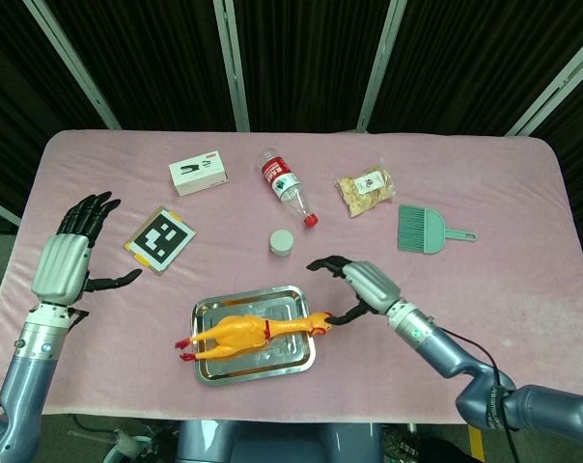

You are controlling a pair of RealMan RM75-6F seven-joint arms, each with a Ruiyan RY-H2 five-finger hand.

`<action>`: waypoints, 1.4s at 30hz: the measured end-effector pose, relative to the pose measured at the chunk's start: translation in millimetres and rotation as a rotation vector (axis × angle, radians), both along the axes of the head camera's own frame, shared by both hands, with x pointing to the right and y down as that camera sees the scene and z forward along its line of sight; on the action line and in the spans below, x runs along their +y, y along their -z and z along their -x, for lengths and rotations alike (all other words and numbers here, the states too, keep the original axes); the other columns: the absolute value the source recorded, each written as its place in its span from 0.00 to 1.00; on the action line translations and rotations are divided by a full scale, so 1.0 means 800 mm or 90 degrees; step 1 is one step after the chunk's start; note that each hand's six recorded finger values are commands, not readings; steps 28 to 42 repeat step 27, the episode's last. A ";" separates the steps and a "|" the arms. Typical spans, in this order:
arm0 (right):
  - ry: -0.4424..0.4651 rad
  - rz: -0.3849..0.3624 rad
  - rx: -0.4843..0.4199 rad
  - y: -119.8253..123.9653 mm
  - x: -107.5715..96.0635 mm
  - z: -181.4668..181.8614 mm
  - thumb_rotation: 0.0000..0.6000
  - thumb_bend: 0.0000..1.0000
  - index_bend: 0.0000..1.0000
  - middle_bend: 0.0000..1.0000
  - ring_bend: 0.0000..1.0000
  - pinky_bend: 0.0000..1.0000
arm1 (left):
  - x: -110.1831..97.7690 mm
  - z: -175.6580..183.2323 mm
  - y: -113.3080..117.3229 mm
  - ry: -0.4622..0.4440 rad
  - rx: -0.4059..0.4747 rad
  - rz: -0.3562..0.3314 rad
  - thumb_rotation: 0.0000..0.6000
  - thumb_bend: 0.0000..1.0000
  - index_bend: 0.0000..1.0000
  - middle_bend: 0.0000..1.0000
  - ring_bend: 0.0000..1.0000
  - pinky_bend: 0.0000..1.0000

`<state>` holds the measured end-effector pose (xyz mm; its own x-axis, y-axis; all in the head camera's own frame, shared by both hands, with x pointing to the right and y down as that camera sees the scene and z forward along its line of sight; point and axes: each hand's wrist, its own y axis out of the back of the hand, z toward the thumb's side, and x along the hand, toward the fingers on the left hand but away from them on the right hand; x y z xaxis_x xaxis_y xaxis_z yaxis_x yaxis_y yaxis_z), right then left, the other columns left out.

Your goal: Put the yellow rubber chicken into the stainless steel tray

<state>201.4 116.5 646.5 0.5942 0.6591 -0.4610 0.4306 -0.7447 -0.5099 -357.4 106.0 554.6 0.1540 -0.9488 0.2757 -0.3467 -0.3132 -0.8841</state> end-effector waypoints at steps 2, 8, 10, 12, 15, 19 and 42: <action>-0.033 -0.038 0.021 0.012 -0.008 -0.030 1.00 0.21 0.33 0.34 0.28 0.40 | 0.005 0.013 0.000 0.013 -0.018 0.002 1.00 0.02 0.12 0.06 0.01 0.09; -0.122 -0.144 0.129 0.040 -0.012 -0.121 1.00 0.21 0.30 0.34 0.22 0.31 | 0.027 0.051 -0.004 0.033 -0.076 0.031 1.00 0.02 0.12 0.05 0.01 0.07; -0.151 -0.167 0.172 0.047 -0.007 -0.152 1.00 0.21 0.26 0.32 0.16 0.24 | 0.037 0.061 -0.006 0.032 -0.093 0.048 1.00 0.02 0.12 0.05 0.01 0.06; -0.175 -0.190 0.221 0.054 0.002 -0.182 1.00 0.22 0.22 0.29 0.11 0.19 | 0.047 0.072 -0.007 0.030 -0.113 0.065 1.00 0.03 0.12 0.05 0.01 0.06; -0.196 -0.217 0.289 0.060 0.019 -0.217 1.00 0.21 0.17 0.25 0.08 0.15 | 0.066 0.082 -0.006 0.028 -0.130 0.086 1.00 0.03 0.13 0.04 0.01 0.06; -0.218 -0.240 0.368 0.067 0.047 -0.254 1.00 0.22 0.12 0.23 0.07 0.13 | 0.087 0.086 -0.004 0.021 -0.133 0.101 1.00 0.03 0.12 0.04 0.01 0.05; -0.262 -0.268 0.435 0.087 0.099 -0.287 1.00 0.22 0.09 0.23 0.06 0.13 | 0.129 0.092 0.007 0.014 -0.136 0.110 1.00 0.03 0.12 0.04 0.01 0.05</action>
